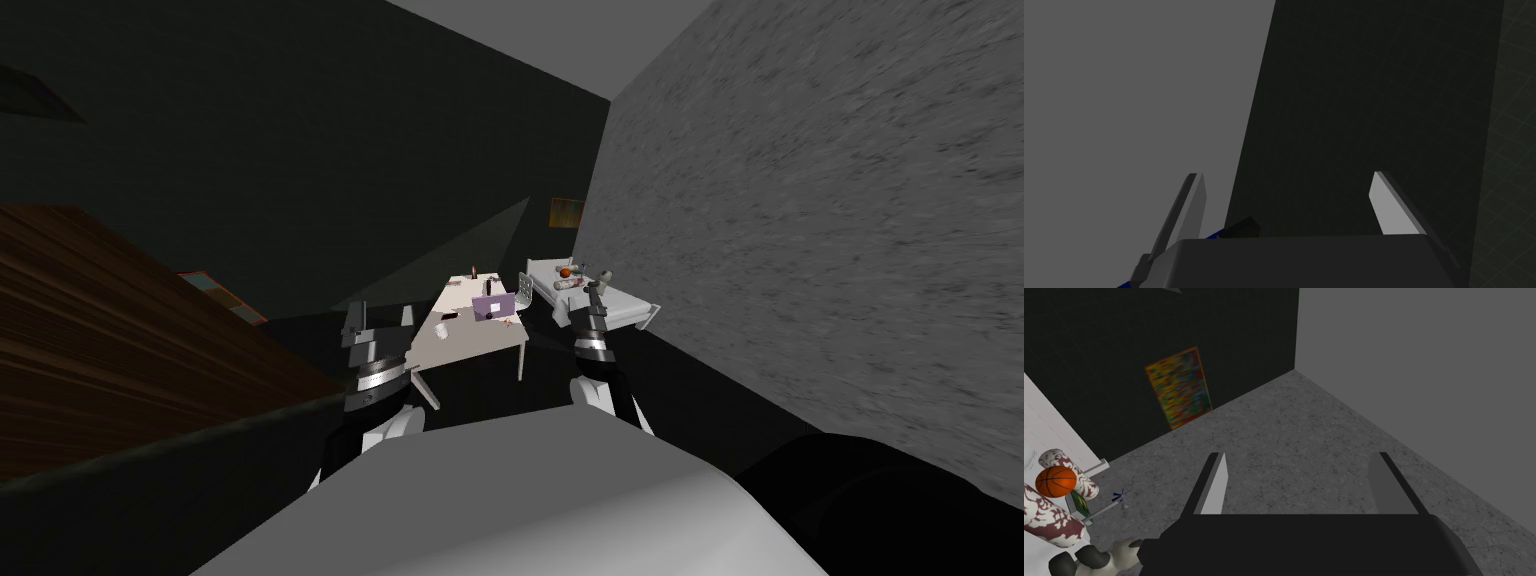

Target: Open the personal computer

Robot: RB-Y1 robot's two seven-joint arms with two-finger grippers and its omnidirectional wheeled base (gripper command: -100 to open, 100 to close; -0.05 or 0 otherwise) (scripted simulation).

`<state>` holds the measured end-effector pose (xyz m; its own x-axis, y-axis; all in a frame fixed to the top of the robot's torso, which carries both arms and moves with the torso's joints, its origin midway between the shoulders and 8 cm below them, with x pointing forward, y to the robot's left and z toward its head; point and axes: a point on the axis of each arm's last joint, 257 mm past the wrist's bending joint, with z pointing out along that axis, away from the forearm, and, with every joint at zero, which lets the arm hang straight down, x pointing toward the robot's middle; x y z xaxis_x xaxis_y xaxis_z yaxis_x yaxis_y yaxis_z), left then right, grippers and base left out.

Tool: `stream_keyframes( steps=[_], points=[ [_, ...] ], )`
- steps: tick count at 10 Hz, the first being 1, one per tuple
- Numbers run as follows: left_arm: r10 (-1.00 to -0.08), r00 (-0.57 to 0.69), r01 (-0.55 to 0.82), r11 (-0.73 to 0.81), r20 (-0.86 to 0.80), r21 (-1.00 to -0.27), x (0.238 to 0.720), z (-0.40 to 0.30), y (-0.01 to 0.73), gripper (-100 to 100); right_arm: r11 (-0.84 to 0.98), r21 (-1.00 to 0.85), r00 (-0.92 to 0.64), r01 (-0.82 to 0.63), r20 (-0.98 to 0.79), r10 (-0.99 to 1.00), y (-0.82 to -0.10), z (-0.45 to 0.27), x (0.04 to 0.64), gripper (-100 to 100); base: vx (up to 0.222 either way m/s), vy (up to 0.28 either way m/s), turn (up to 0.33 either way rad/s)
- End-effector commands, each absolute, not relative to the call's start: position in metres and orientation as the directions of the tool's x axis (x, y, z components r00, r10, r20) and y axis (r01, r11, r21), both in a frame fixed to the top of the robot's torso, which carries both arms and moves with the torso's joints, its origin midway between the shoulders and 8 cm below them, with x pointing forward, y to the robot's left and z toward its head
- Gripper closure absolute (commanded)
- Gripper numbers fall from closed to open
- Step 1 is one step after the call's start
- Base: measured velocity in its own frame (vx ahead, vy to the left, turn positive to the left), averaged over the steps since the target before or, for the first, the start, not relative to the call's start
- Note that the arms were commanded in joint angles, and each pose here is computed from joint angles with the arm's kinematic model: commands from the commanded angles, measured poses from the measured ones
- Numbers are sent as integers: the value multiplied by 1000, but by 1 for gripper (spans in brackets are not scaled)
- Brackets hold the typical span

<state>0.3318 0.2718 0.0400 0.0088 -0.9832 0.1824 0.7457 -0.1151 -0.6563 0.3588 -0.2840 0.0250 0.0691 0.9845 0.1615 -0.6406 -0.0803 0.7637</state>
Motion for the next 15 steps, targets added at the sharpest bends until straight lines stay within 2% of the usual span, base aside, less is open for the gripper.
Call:
stream_keyframes(
  steps=[1, 9, 10, 15],
  points=[
    [-983, 9, 746, -115, 182, -656, 332, 40, 272, 0, -80, 764, 69, -641, 161, 984, -284, 25, 359, 0, 0, 0, 0],
    [-983, 9, 746, -115, 182, -656, 332, 40, 272, 0, -80, 763, 69, -641, 161, 984, -284, 25, 359, 0, 0, 0, 0],
    [-988, -12, 734, -113, 154, -670, 336, 37, 268, -100, -80, 763, 69, -641, 161, 984, -284, 25, 359, 0, 21, -21, 7],
    [-992, -85, 667, -130, 98, -733, 361, 18, 261, -100, -80, 764, 69, -640, 162, 984, -284, 25, 359, 0, 44, -83, 18]
  ],
)
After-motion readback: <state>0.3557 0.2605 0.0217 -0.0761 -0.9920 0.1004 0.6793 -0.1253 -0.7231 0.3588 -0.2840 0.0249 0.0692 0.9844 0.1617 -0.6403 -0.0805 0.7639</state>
